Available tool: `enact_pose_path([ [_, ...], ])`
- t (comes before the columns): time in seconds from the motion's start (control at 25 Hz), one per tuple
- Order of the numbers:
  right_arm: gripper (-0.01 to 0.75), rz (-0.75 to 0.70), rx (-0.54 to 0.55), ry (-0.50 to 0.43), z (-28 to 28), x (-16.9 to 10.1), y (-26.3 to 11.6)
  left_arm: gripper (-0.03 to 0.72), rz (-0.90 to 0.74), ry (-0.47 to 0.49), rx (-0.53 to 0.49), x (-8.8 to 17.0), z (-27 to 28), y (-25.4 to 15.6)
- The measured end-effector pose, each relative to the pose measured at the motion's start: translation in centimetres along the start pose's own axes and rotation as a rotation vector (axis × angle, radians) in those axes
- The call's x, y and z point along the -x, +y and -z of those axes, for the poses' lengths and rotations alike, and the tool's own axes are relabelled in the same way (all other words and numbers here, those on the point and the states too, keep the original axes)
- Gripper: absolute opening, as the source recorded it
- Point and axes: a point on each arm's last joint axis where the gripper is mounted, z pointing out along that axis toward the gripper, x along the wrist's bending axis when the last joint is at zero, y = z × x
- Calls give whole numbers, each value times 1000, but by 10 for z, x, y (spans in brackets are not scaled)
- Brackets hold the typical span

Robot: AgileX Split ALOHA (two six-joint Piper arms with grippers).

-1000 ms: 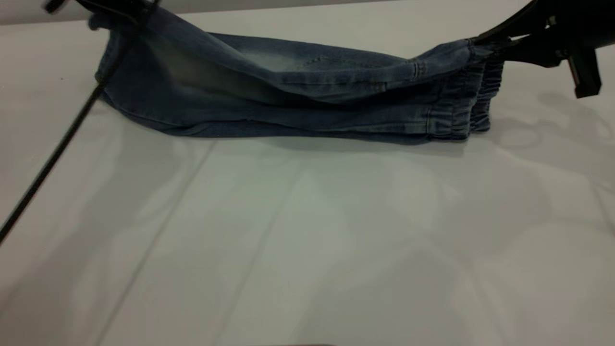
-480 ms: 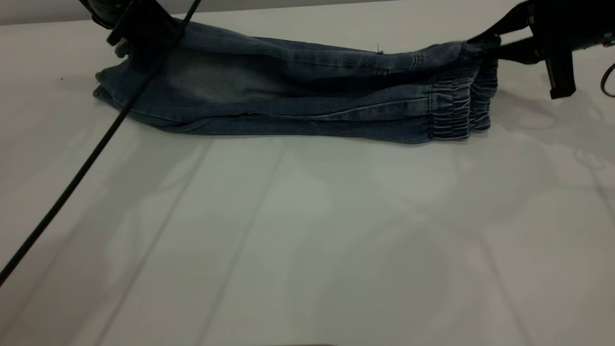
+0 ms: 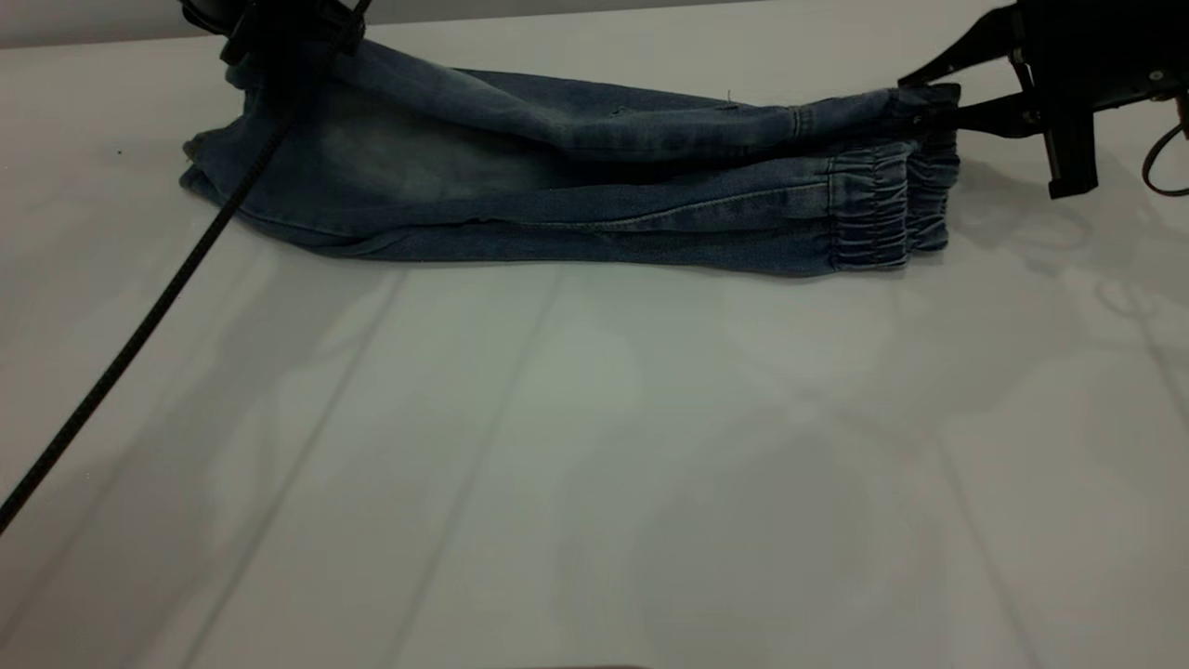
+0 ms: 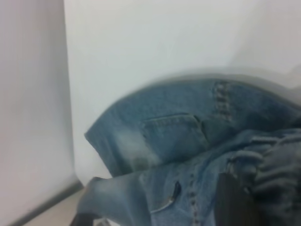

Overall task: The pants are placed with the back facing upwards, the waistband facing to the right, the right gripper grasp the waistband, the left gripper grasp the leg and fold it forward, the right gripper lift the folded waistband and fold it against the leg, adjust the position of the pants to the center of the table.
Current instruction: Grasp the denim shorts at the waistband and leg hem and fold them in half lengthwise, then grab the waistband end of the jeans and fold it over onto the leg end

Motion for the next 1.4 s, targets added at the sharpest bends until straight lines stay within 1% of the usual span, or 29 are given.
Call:
enact_pose_path([
  [0.12,277,-19,9,9,0,-5,2,174,56,-3,8,0,0,2],
  [0.24,358,-25,23,11,-1,-8,5,275,93,-14,16,1,0,3],
  [0.36,420,-8,24,13,-1,-9,5,368,113,-15,16,1,0,3],
  [0.44,449,25,2,24,-1,-10,3,403,116,-1,6,0,0,2],
  [0.6,481,115,-100,59,0,-14,-6,417,120,53,-28,-8,7,2],
  [0.68,489,175,-174,49,0,-12,-13,416,99,58,-32,-12,15,7],
  [0.76,496,224,-255,36,-1,-10,-23,416,68,42,-28,-14,24,12],
  [0.88,498,287,-363,7,-7,-8,-42,416,58,7,-51,-12,26,11],
  [1.0,505,364,-428,-59,-20,-4,-63,416,67,-22,-74,-9,26,9],
  [1.08,531,431,-432,-129,-29,1,-74,416,66,-31,-78,-9,26,9],
  [1.16,571,488,-409,-194,-38,6,-83,416,74,-36,-82,-8,26,8],
  [1.28,628,487,-346,-243,-46,11,-84,416,70,-42,-77,-7,26,9],
  [1.4,645,457,-282,-270,-47,13,-76,416,69,-45,-74,-7,26,9],
])
